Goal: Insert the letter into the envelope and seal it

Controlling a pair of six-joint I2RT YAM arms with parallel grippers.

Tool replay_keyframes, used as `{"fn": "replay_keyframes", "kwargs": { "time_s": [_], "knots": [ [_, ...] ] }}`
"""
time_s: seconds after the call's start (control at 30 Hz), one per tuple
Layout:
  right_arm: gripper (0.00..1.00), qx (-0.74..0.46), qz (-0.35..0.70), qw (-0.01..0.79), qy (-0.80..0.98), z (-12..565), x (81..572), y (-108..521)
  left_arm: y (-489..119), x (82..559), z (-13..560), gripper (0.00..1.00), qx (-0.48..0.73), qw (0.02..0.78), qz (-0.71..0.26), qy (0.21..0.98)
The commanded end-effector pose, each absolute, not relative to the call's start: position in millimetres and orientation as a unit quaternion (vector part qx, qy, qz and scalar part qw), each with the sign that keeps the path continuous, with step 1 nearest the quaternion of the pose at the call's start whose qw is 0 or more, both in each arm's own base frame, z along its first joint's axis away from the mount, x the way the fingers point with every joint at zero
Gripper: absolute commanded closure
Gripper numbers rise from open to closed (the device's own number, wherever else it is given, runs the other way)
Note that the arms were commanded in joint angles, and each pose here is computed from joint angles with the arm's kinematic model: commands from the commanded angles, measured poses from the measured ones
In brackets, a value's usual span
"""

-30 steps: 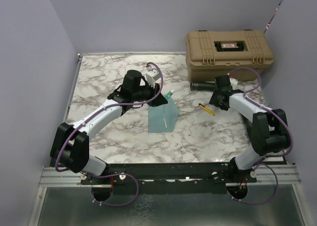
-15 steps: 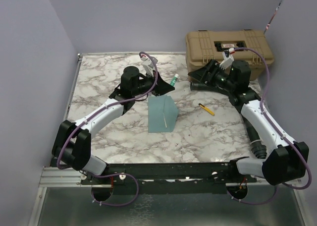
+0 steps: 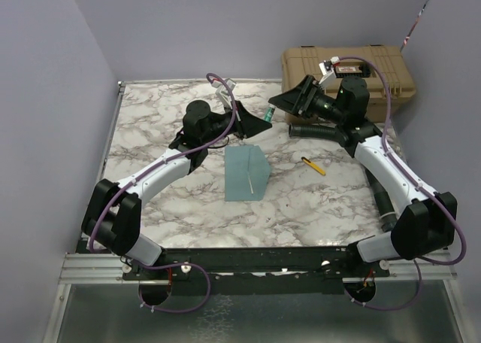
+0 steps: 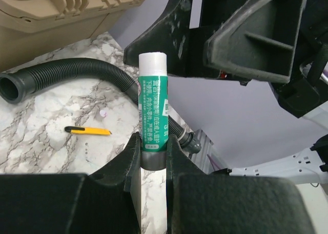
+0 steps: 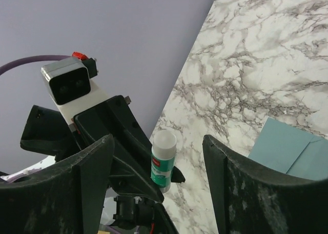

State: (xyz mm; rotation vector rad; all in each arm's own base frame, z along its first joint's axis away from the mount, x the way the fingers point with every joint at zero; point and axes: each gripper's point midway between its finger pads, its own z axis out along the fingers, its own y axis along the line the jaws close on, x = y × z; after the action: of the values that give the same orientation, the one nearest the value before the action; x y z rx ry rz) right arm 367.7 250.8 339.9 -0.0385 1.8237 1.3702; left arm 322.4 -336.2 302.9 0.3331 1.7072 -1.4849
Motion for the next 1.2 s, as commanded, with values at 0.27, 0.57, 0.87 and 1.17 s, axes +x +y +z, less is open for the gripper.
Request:
{"fn": "replay_keyframes", "kwargs": {
  "time_s": [0.27,0.57,0.87,1.17],
  "knots": [
    [0.74,-0.058,0.584,0.361,0.725,338,351,275,-337,318,327,1.0,0.126,0.429,-0.61,0.654],
    [0.99,-0.14,0.554,0.391,0.722,340,344,273,-327,316,330,0.36,0.129,0.413,-0.613,0.66],
    [0.99,-0.181,0.575,0.357,0.713,337,331,280,-327,315,324,0.41,0.128,0.394,-0.619,0.667],
    [0.99,-0.175,0.592,0.337,0.711,332,326,286,-333,315,323,0.59,0.129,0.375,-0.633,0.665]
  ]
}}
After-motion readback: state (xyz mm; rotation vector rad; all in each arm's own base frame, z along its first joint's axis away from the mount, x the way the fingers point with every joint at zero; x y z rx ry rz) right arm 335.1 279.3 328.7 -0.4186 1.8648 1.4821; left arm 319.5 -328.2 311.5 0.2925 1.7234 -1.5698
